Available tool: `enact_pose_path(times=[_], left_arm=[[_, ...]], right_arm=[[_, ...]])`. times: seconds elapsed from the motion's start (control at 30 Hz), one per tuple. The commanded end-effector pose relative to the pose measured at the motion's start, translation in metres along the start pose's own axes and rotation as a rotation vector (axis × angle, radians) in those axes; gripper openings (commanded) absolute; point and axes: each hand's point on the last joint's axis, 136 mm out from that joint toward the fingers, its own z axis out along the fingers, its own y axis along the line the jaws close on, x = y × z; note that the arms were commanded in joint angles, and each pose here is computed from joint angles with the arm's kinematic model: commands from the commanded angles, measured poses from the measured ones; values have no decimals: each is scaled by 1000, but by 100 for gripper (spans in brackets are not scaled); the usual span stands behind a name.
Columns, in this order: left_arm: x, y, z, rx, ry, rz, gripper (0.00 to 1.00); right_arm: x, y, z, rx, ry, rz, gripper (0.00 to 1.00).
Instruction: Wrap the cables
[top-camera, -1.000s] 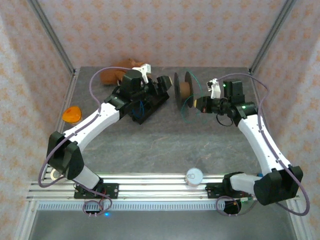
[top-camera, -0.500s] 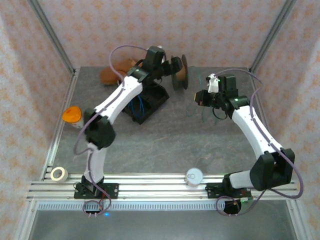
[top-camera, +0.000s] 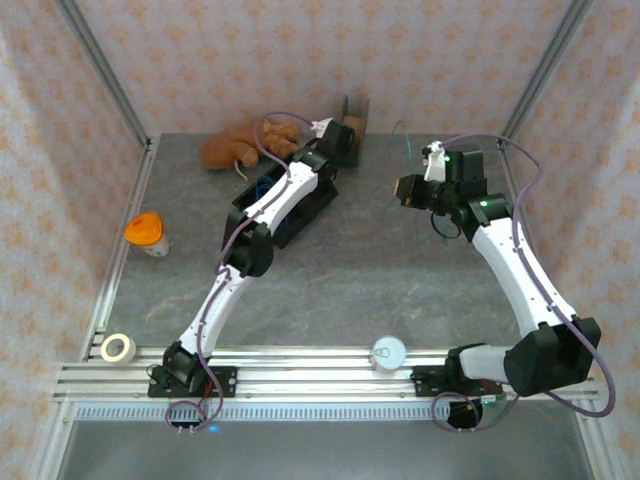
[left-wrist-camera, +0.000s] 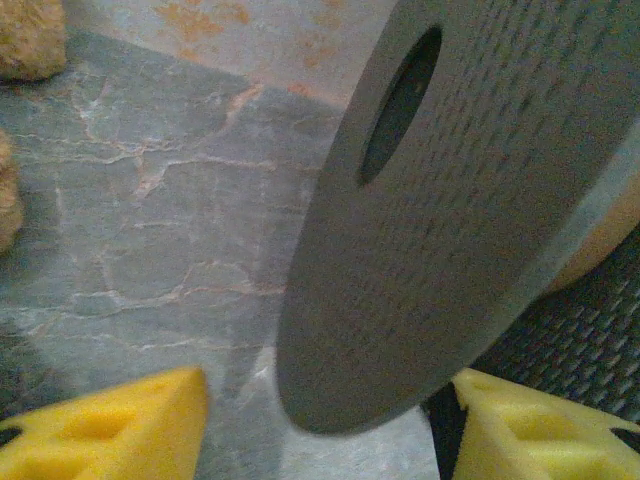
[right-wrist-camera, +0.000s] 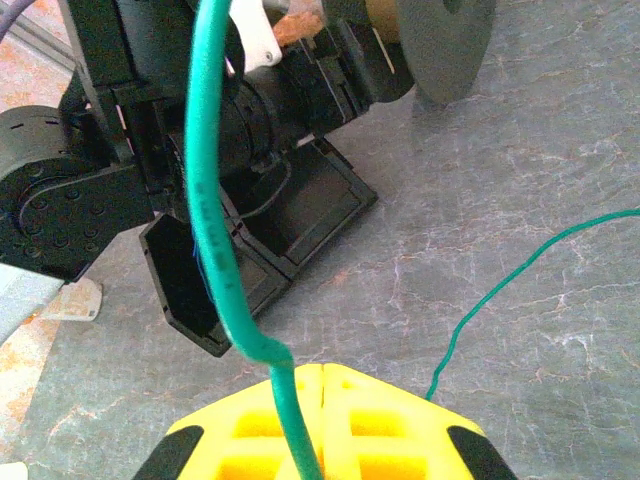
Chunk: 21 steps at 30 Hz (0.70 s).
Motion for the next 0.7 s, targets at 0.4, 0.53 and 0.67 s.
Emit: enact_pose_path(times=[0.4,0.53,0.67], left_arm=[[-31,-47,-30,113,-132,83,1],[-28,-57,-59,120,-100,126,0],[-16,-61,-93,133,-28,173,0]], right_arm=[[8,-3,-10,28,-3,-103,0],[10,-18,-18,110,-33,-171,0],[2,-20,-40,173,-116,-197,0]])
